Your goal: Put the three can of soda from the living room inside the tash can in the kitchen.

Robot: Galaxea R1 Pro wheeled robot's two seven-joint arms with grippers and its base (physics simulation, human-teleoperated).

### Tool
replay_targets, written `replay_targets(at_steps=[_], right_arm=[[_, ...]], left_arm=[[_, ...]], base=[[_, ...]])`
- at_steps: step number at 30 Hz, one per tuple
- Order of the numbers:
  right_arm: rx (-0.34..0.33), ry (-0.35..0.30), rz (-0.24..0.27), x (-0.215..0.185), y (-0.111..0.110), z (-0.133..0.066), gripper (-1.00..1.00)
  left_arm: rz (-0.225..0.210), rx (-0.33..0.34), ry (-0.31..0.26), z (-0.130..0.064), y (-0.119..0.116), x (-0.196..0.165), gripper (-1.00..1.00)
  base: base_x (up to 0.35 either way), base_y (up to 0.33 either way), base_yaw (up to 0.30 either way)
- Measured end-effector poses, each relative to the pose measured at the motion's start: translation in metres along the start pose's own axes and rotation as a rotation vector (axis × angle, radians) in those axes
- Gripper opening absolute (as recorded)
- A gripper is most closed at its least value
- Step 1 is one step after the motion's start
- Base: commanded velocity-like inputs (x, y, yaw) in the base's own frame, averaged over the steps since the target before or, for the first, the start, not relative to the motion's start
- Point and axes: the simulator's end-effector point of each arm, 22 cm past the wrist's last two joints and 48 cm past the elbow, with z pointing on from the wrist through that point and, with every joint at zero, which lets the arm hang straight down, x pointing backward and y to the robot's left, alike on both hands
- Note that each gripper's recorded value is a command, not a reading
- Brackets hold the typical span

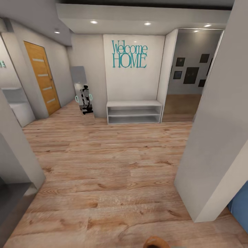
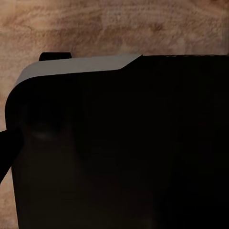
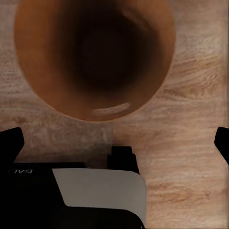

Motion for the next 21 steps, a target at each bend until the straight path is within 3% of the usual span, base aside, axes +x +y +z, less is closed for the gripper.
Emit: replay_targets(at_steps=[5,14,21], right_arm=[[0.007,-0.010,-0.002,-0.045,-0.003,-0.009,1.00],[0.011,-0.024,-0.004,-0.065,-0.005,-0.014,1.00],[0.096,-0.084,0.002,-0.116,-0.024,-0.027,1.00]], left_arm=[[0.001,0.000,-0.016,0.001,-0.001,-0.011,1.00],[0.000,-0.003,-0.030,0.002,0.000,-0.024,1.00],[0.001,-0.005,-0.052,0.003,0.000,-0.036,1.00]], base=[[0.000,0.000,0.000],[0.000,0.000,0.000],[0.000,0.000,0.000]])
